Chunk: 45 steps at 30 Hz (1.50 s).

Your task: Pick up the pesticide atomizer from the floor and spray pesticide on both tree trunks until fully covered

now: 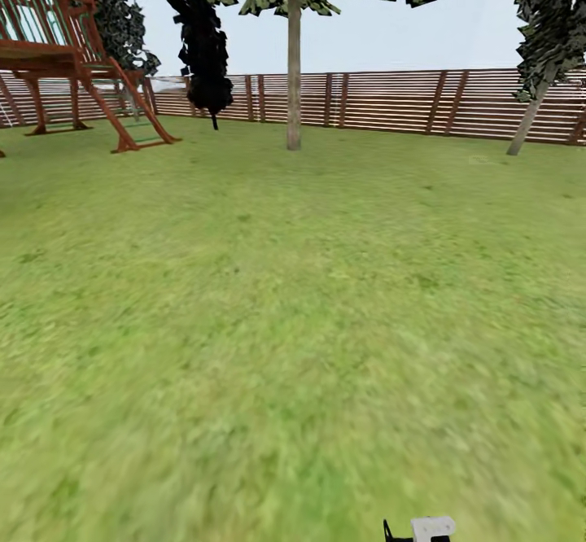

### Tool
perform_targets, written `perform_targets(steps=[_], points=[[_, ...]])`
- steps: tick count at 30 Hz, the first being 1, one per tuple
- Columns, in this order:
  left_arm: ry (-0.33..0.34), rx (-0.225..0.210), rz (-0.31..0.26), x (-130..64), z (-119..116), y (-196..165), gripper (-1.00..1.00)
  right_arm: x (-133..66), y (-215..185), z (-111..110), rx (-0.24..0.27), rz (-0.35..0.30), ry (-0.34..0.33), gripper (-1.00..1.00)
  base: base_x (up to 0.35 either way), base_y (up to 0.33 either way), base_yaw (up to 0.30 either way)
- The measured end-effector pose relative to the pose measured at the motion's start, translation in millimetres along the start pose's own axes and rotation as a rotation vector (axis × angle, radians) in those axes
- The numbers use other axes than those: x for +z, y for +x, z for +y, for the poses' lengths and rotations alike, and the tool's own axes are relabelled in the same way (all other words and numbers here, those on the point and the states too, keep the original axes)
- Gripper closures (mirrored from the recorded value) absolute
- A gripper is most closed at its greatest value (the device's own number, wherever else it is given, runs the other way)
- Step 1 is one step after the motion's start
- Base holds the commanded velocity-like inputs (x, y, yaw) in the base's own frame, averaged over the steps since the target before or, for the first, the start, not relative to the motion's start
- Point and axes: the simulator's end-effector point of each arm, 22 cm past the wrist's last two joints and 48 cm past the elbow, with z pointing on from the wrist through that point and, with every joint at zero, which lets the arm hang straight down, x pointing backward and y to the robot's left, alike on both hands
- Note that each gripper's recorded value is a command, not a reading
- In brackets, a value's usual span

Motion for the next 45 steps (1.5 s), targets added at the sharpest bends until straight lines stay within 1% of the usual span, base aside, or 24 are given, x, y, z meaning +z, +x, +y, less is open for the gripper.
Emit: perform_targets(steps=[5,18,21,23,25,26,28,29,30,32,34,37,38,42,45], points=[[0.000,0.000,0.000,0.0,0,0,1.00,0.0,0,0,-0.001,0.000,-0.001,-1.00,0.339,0.000,-0.199],[0.001,0.000,0.000,0.0,-1,0,1.00,0.0,1,-1,-0.007,0.001,-0.002,-1.00,0.339,0.000,-0.007],[0.005,-0.002,-0.020,2.0,-4,-9,1.00,0.4,-1,0,-0.004,-0.004,-0.003,-1.00,0.339,0.000,0.000],[0.026,-0.010,-0.096,8.5,-17,-46,1.00,0.9,-3,1,-0.002,-0.008,-0.003,-1.00,0.339,0.000,0.000],[0.032,-0.021,-0.168,12.4,-23,-82,1.00,3.2,-11,4,0.002,-0.025,-0.006,-1.00,0.340,0.000,0.000],[0.042,-0.026,-0.209,12.9,-31,-102,1.00,7.2,-25,7,0.008,-0.058,-0.012,-1.00,0.340,0.000,0.000],[0.076,-0.034,-0.241,9.6,-57,-115,1.00,15.0,-60,13,0.023,-0.135,-0.023,-1.00,0.340,0.000,0.000],[0.084,-0.036,-0.243,8.1,-63,-114,1.00,16.5,-68,13,0.025,-0.152,-0.024,-1.00,0.340,0.000,0.000],[0.086,-0.034,-0.235,7.6,-64,-109,1.00,17.2,-72,12,0.024,-0.160,-0.024,-1.00,0.340,0.000,0.000],[0.082,-0.024,-0.200,7.1,-61,-91,1.00,17.9,-72,6,0.020,-0.163,-0.017,-1.00,0.340,0.000,0.000],[0.081,-0.017,-0.179,6.6,-61,-80,1.00,18.4,-72,-2,0.013,-0.164,-0.008,-1.00,0.340,0.000,0.000],[0.078,-0.017,-0.173,6.5,-59,-77,1.00,18.1,-71,-4,0.009,-0.163,-0.007,-1.00,0.340,0.000,0.000],[0.076,-0.018,-0.172,6.5,-58,-76,1.00,17.8,-70,-4,0.008,-0.160,-0.007,-1.00,0.340,0.000,0.000],[0.073,-0.019,-0.169,6.7,-56,-75,1.00,13.2,-46,-5,0.002,-0.106,-0.002,-1.00,0.340,0.000,0.000],[0.073,-0.019,-0.169,6.7,-56,-75,1.00,12.3,-42,-4,0.001,-0.098,-0.004,-1.00,0.340,0.000,-0.002]])
